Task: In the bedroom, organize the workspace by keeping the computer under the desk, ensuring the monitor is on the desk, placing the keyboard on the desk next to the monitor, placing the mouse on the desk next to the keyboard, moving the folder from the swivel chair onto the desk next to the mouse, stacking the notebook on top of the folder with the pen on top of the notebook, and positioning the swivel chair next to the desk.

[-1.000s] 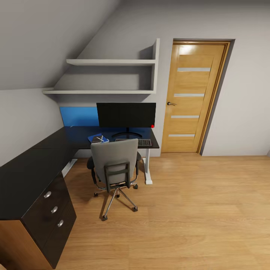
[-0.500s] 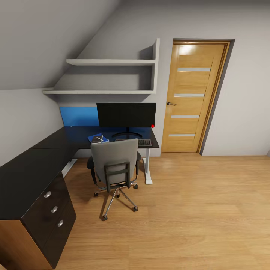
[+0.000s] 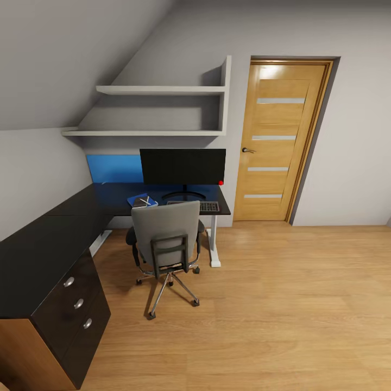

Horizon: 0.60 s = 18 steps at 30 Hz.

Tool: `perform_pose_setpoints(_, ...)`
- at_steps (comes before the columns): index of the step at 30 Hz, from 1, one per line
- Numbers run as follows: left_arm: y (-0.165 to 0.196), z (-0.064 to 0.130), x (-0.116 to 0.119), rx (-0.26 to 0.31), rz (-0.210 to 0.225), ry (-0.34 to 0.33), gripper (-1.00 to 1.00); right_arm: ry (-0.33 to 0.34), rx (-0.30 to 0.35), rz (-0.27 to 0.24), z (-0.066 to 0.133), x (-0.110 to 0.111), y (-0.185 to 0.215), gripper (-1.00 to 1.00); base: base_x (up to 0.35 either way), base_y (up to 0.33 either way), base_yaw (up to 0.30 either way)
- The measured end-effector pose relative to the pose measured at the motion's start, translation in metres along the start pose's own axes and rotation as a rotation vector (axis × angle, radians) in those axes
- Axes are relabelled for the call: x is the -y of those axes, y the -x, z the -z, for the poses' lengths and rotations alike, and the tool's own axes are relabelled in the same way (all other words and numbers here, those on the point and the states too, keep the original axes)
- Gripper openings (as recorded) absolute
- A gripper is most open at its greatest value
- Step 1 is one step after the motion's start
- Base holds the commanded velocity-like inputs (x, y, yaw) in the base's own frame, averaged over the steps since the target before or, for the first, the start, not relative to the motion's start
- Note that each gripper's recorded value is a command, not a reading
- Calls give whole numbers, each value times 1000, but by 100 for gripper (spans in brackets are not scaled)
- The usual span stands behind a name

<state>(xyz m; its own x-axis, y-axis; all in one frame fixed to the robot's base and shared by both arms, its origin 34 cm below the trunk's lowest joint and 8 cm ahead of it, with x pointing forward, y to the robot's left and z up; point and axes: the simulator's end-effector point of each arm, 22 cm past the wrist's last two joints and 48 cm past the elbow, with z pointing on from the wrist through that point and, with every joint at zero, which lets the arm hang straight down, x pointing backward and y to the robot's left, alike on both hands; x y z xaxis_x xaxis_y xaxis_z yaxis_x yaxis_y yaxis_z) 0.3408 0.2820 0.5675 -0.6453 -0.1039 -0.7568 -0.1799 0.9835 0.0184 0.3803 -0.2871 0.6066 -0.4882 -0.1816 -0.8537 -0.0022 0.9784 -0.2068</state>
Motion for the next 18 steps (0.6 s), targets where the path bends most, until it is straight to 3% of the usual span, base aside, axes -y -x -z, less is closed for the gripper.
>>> perform_pose_setpoints(18,0,0,0,0,0,0,100,0,0,0,0,0,0,100,0,0,0)
